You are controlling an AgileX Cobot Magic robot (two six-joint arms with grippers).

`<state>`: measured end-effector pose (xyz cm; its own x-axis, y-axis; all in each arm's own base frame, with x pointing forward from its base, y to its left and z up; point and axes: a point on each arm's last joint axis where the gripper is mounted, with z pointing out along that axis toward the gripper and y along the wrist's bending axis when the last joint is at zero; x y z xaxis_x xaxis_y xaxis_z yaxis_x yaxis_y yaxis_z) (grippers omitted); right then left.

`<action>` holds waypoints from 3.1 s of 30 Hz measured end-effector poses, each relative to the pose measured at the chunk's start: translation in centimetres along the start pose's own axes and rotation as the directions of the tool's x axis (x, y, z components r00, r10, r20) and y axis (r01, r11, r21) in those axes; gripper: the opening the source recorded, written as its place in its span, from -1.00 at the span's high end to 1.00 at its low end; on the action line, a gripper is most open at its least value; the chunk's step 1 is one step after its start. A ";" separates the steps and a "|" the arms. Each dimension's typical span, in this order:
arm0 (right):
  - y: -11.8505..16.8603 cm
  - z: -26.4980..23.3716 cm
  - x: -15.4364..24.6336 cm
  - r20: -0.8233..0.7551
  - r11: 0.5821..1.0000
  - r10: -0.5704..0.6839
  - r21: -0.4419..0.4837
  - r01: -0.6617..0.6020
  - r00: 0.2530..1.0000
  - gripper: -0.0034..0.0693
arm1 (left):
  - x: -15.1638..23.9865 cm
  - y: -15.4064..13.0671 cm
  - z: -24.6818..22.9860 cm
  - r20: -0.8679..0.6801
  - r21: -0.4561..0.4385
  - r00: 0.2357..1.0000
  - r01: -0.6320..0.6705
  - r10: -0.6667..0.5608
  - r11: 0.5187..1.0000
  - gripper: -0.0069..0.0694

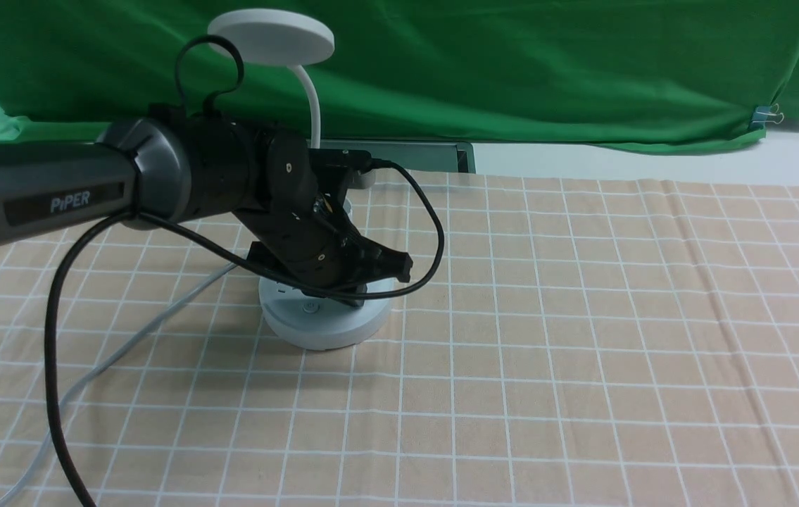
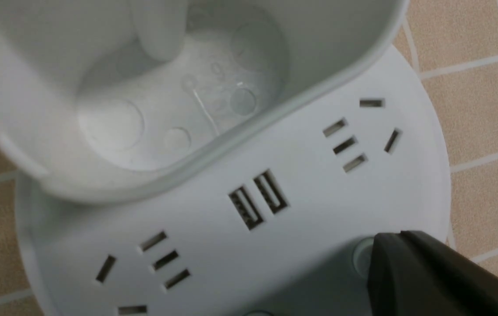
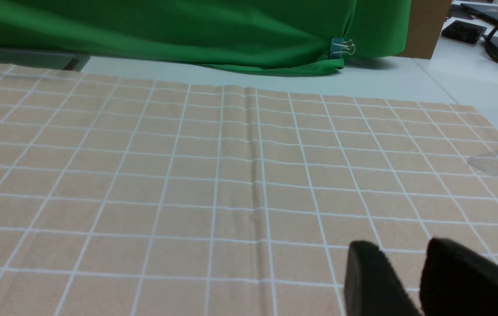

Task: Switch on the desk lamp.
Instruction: Use the left arm to press the button switch on the lamp holder

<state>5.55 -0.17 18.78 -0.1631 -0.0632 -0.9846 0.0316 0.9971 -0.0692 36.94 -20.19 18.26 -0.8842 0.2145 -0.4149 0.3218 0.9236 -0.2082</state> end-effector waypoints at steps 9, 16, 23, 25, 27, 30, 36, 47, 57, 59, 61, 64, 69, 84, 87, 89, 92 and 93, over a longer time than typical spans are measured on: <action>0.0 0.0 0.0 0.000 1.000 0.000 0.000 0.000 1.000 0.24 | -0.2 0.1 0.1 0.028 -0.004 1.000 -0.004 0.004 1.000 0.82; 0.0 0.0 0.0 0.000 1.000 0.000 0.000 0.000 1.000 0.24 | -0.3 0.0 0.0 0.029 -0.004 1.000 -0.006 0.006 1.000 0.82; 0.0 0.0 0.0 0.000 1.000 0.000 0.000 0.000 1.000 0.24 | -0.6 -0.2 -1.5 0.055 0.001 0.998 -0.013 0.013 1.000 0.82; 0.0 0.0 0.0 0.000 1.000 0.000 0.000 0.000 1.000 0.24 | -0.6 -0.2 -1.4 0.054 0.001 0.998 -0.012 0.012 1.000 0.82; 0.0 0.0 0.0 0.000 1.000 0.000 0.000 0.000 1.000 0.24 | -0.5 -0.2 -1.2 0.046 -0.002 0.999 -0.014 0.014 1.000 0.82; 0.0 0.0 0.0 0.000 1.000 0.000 0.000 0.000 1.000 0.24 | -0.3 0.0 -0.7 0.033 -0.012 0.999 -0.022 0.022 1.000 0.82; 0.0 0.0 0.0 0.000 1.000 0.000 0.000 0.000 1.000 0.24 | -0.2 0.2 -0.1 0.020 -0.021 0.999 -0.030 0.030 0.999 0.82; 0.0 0.0 0.0 0.000 1.000 0.000 0.000 0.000 1.000 0.24 | -0.2 0.2 0.0 0.025 -0.021 0.999 -0.029 0.030 0.999 0.82; 0.0 0.0 0.0 0.000 1.000 0.000 0.000 0.000 1.000 0.24 | -0.2 0.2 -0.1 0.027 -0.021 0.999 -0.020 0.020 1.000 0.82; 0.0 0.0 0.0 0.000 1.000 0.000 0.000 0.000 1.000 0.24 | -0.3 0.1 -0.3 0.028 -0.020 1.000 -0.014 0.014 1.000 0.82; 0.0 0.0 0.0 0.000 1.000 0.000 0.000 0.000 1.000 0.24 | -0.4 0.1 -0.7 0.045 -0.018 0.999 -0.013 0.014 1.000 0.82; 0.0 0.0 0.0 0.000 1.000 0.000 0.000 0.000 1.000 0.24 | -0.7 0.0 -1.0 0.067 -0.017 0.998 -0.015 0.016 1.000 0.82; 0.0 0.0 0.0 0.000 1.000 0.000 0.000 0.000 1.000 0.24 | -0.6 0.1 -0.7 0.067 -0.023 0.998 -0.018 0.020 1.000 0.82; 0.0 0.0 0.0 0.000 1.000 0.000 0.000 0.000 1.000 0.24 | -0.4 0.3 0.2 0.045 -0.031 0.999 -0.021 0.023 0.999 0.82; 0.0 0.0 0.0 0.000 1.000 0.000 0.000 0.000 1.000 0.24 | -0.4 0.3 0.2 0.043 -0.031 0.999 -0.021 0.022 0.999 0.82; 0.0 0.0 0.0 0.000 1.000 0.000 0.000 0.000 1.000 0.24 | -0.4 0.3 0.2 0.042 -0.032 0.999 -0.022 0.024 0.999 0.82; 0.0 0.0 0.0 0.000 1.000 0.000 0.000 0.000 1.000 0.24 | -0.3 0.4 0.3 0.034 -0.037 0.999 -0.027 0.028 0.999 0.82; 0.0 0.0 0.0 0.000 1.000 0.000 0.000 0.000 1.000 0.24 | -0.3 0.4 0.4 0.029 -0.038 0.999 -0.030 0.031 0.999 0.82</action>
<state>5.55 -0.17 18.78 -0.1631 -0.0632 -0.9846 0.0316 0.9971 -0.0692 37.50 -20.04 17.96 -0.8636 0.2334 -0.4469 0.3346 0.9284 -0.1616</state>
